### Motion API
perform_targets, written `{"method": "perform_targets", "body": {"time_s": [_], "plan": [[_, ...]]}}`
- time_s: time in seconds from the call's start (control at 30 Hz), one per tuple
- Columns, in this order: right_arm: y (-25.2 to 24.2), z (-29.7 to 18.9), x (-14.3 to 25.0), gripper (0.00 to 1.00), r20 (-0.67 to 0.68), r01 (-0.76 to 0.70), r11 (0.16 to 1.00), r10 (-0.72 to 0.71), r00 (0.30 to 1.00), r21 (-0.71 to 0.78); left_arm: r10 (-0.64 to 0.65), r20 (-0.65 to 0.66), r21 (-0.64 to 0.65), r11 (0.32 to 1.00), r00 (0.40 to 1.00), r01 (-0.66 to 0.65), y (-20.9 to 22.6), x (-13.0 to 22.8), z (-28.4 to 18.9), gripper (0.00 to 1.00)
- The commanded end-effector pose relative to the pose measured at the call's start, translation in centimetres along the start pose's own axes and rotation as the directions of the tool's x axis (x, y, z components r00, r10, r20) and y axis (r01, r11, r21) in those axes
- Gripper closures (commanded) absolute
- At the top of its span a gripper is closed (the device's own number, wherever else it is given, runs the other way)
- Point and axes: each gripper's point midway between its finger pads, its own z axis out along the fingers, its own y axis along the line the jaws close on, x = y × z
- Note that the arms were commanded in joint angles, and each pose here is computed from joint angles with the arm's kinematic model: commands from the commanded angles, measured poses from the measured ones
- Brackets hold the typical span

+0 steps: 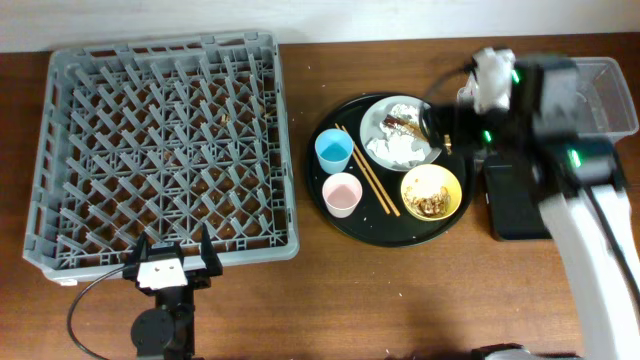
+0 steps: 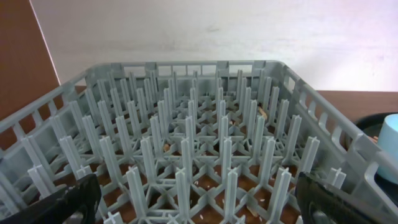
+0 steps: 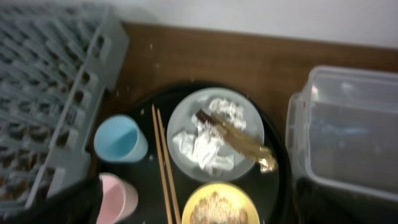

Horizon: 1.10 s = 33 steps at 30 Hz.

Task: Sort waste into correct bins and load items into the dishwasher rack
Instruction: 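Grasp the brown wrapper and tissue with the right gripper, drop into clear bin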

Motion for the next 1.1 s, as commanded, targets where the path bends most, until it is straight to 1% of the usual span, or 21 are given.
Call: {"method": "perform_targets", "body": {"time_s": [0.0, 0.03, 0.1, 0.2, 0.27, 0.33, 0.43, 0.47, 0.53, 0.57, 0.6, 0.63, 0.67, 0.7, 0.8, 0.83, 0.87, 0.9, 0.93, 1.0, 1.07], "plan": [[-0.7, 6.7, -3.0, 0.02, -0.096, -0.01, 1.0, 0.009, 0.995, -0.006, 0.015, 0.0, 0.001, 1.0, 1.0, -0.015, 0.0, 0.1, 0.0, 0.01], [-1.3, 10.5, -2.7, 0.01, -0.113, -0.012, 1.0, 0.011, 0.994, -0.005, 0.015, 0.0, 0.001, 1.0, 1.0, -0.015, 0.0, 0.1, 0.0, 0.01], [-2.4, 17.4, 0.0, 0.04, -0.193, 0.095, 0.995, -0.098, 0.976, -0.023, 0.015, 0.0, 0.001, 1.0, 1.0, -0.015, 0.0, 0.1, 0.0, 0.01], [-4.3, 23.5, 5.3, 0.05, -0.336, 0.186, 0.983, -0.179, 0.925, -0.012, 0.015, 0.0, 0.001, 1.0, 1.0, -0.015, 0.0, 0.1, 0.0, 0.01], [-4.7, 25.5, 7.9, 0.05, -0.396, 0.208, 0.978, -0.203, 0.895, -0.031, 0.015, 0.0, 0.001, 1.0, 1.0, -0.015, 0.0, 0.1, 0.0, 0.01], [-4.2, 27.4, 10.6, 0.04, -0.45, 0.276, 0.957, -0.285, 0.846, -0.088, 0.015, 0.0, 0.001, 1.0, 1.0, -0.015, 0.0, 0.1, 0.0, 0.01], [-2.9, 28.2, 12.1, 0.04, -0.474, 0.306, 0.943, -0.33, 0.816, -0.129, 0.015, 0.0, 0.001, 1.0, 1.0, -0.015, 0.0, 0.1, 0.0, 0.01], [-2.8, 28.4, 12.8, 0.07, -0.486, 0.304, 0.943, -0.33, 0.81, -0.134, 0.015, 0.0, 0.001, 1.0, 1.0, -0.015, 0.0, 0.1, 0.0, 0.01], [-2.9, 28.6, 13.6, 0.23, -0.504, 0.297, 0.945, -0.326, 0.8, -0.139, 0.015, 0.0, 0.001, 1.0, 1.0, -0.015, 0.0, 0.1, 0.0, 0.01], [-3.0, 28.6, 13.9, 0.44, -0.511, 0.297, 0.945, -0.325, 0.796, -0.138, 0.015, 0.0, 0.001, 1.0, 1.0, -0.015, 0.0, 0.1, 0.0, 0.01], [-3.1, 28.5, 14.3, 0.81, -0.519, 0.292, 0.946, -0.32, 0.792, -0.138, 0.015, 0.0, 0.001, 1.0, 1.0, -0.015, 0.0, 0.1, 0.0, 0.01], [-3.1, 28.6, 14.2, 0.96, -0.516, 0.29, 0.948, -0.317, 0.796, -0.135, 0.015, 0.0, 0.001, 1.0, 1.0, -0.015, 0.0, 0.1, 0.0, 0.01], [-3.1, 28.6, 13.9, 0.96, -0.512, 0.289, 0.948, -0.315, 0.799, -0.131, 0.015, 0.0, 0.001, 1.0, 1.0, -0.015, 0.0, 0.1, 0.0, 0.01], [-3.6, 28.0, 12.1, 0.96, -0.497, 0.251, 0.966, -0.244, 0.833, -0.054, 0.015, 0.0, 0.001, 1.0, 1.0, -0.015, 0.0, 0.1, 0.0, 0.01], [-4.1, 21.9, 2.1, 0.96, -0.337, 0.091, 0.992, -0.057, 0.94, 0.085, 0.015, 0.0, 0.001, 1.0, 1.0, -0.015, 0.0, 0.1, 0.0, 0.01], [-7.0, 17.3, -2.3, 0.96, -0.246, -0.039, 0.979, 0.089, 0.965, 0.2, 0.015, 0.0, 0.001, 1.0, 1.0, -0.015, 0.0, 0.1, 0.0, 0.01], [-8.9, 15.4, -3.5, 0.96, -0.205, -0.108, 0.961, 0.162, 0.965, 0.254, 0.015, 0.0, 0.001, 1.0, 1.0, -0.015, 0.0, 0.1, 0.0, 0.01], [-11.3, 13.9, -4.2, 0.96, -0.163, -0.179, 0.934, 0.238, 0.958, 0.31, 0.015, 0.0, 0.001, 1.0, 1.0, -0.015, 0.0, 0.1, 0.0, 0.01], [-14.8, 12.6, -4.2, 0.96, -0.106, -0.294, 0.878, 0.356, 0.928, 0.377, 0.015, 0.0, 0.001, 1.0, 1.0, -0.015, 0.0, 0.1, 0.0, 0.01], [-22.1, 10.9, -2.3, 0.96, 0.011, -0.507, 0.727, 0.567, 0.824, 0.462, 0.015, 0.0, 0.001, 1.0, 1.0, -0.015, 0.0, 0.1, 0.0, 0.01], [-27.5, 11.5, -0.2, 0.96, 0.098, -0.598, 0.63, 0.644, 0.759, 0.495, 0.015, 0.0, 0.001, 1.0, 1.0, -0.015, 0.0, 0.1, 0.0, 0.01]]}}
